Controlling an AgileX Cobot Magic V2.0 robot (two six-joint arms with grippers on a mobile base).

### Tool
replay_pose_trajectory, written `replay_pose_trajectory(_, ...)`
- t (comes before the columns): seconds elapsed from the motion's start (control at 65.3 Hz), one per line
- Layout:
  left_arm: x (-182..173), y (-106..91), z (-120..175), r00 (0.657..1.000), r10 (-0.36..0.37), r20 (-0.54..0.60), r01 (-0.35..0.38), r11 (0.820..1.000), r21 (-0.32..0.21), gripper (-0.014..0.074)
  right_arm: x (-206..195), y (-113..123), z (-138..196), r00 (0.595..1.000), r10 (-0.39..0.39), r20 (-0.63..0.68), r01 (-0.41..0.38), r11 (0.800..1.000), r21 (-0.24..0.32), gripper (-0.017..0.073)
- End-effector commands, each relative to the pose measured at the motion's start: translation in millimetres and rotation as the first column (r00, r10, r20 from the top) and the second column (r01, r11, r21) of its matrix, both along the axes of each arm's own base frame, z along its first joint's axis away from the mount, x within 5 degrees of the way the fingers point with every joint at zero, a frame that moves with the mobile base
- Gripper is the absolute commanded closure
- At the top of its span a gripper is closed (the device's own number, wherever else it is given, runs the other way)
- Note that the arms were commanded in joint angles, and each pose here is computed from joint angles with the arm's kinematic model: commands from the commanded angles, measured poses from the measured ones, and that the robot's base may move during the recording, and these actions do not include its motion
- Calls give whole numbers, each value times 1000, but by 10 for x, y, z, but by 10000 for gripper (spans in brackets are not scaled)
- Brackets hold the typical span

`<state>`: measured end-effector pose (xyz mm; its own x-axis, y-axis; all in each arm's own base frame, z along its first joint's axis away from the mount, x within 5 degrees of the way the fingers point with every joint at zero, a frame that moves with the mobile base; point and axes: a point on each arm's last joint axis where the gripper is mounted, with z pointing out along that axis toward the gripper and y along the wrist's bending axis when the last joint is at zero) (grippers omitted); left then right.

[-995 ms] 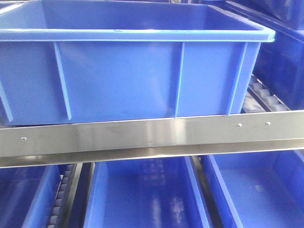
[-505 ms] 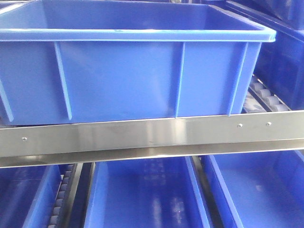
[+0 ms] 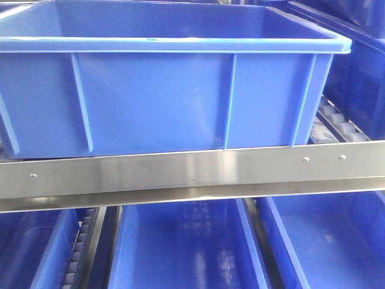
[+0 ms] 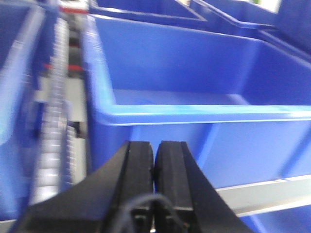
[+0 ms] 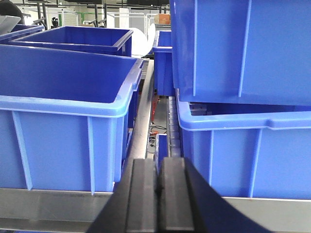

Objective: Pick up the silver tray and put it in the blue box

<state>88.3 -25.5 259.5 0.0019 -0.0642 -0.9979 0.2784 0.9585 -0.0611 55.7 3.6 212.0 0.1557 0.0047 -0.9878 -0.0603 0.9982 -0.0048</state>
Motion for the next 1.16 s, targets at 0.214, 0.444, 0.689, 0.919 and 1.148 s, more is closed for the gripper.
replay_pose_trajectory(0.214, -291, 174, -192, 976, 148, 158, -147, 989, -20, 601, -46, 3, 150, 992, 2, 124, -1, 1000, -5, 503)
replay_pose_trajectory(0.444, -346, 186, -469, 969, 159, 191, -155, 987, -32, 601, -46, 3, 150, 992, 2, 124, -1, 1000, -5, 503)
replay_pose_trajectory(0.689, -344, 186, -470, 967, 159, 202, -154, 987, -37, 601, -46, 3, 150, 992, 2, 124, -1, 1000, -5, 503)
replay_pose_trajectory(0.919, -344, 186, -470, 967, 159, 202, -154, 987, -37, 601, -46, 3, 150, 992, 2, 124, -1, 1000, -5, 503)
replay_pose_trajectory(1.148, -344, 186, -470, 967, 159, 202, -154, 987, -37, 601, -46, 3, 150, 992, 2, 124, -1, 1000, -5, 503)
